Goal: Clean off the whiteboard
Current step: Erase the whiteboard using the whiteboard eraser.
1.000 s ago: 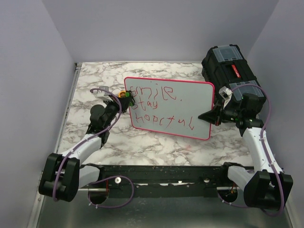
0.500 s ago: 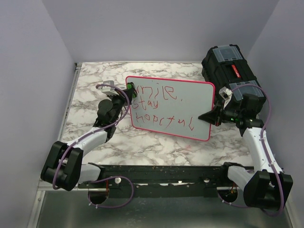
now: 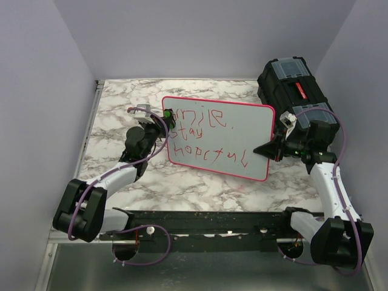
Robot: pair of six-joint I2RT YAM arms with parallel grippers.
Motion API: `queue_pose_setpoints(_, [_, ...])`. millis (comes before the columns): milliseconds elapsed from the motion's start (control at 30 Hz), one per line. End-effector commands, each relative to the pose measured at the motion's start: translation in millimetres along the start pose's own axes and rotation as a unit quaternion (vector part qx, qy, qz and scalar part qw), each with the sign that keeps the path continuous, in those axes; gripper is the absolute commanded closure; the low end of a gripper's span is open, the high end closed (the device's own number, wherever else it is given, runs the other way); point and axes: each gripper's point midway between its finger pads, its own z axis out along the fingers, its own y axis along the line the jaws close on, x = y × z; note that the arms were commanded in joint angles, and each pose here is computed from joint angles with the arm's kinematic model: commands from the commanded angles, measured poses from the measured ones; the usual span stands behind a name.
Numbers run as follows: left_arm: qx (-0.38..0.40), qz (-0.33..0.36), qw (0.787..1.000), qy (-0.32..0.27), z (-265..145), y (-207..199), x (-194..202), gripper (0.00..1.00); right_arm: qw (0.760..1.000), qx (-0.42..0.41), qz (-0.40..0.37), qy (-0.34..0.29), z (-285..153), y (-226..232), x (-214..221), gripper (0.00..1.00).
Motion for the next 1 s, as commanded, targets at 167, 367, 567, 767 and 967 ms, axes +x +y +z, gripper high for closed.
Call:
queue_pose_setpoints(167, [0.069, 0.044, 0.996, 0.048, -1, -17, 11, 1.00, 0.998, 0.018, -0.066, 0.000, -1, -9, -9, 1.00])
queue_pose_setpoints(367, [0.053, 0.005, 0.999, 0.008, 8, -1, -24, 1.00, 0.997, 0.020, -0.069, 0.000, -1, -9, -9, 0.99])
queue_pose_setpoints(567, [0.065, -0.004, 0.998, 0.001, 4, 2, -32, 1.00, 0.997, 0.021, -0.071, -0.001, -2, -9, -9, 0.99])
queue_pose_setpoints(767, [0.112, -0.018, 0.993, 0.025, -1, -10, -4, 1.00, 0.998, 0.020, -0.065, -0.003, -1, -9, -8, 0.99])
queue_pose_setpoints(967, [0.144, -0.008, 0.989, 0.046, -3, -30, 12, 1.00, 0.998, 0.019, -0.062, -0.003, -1, -10, -8, 0.99])
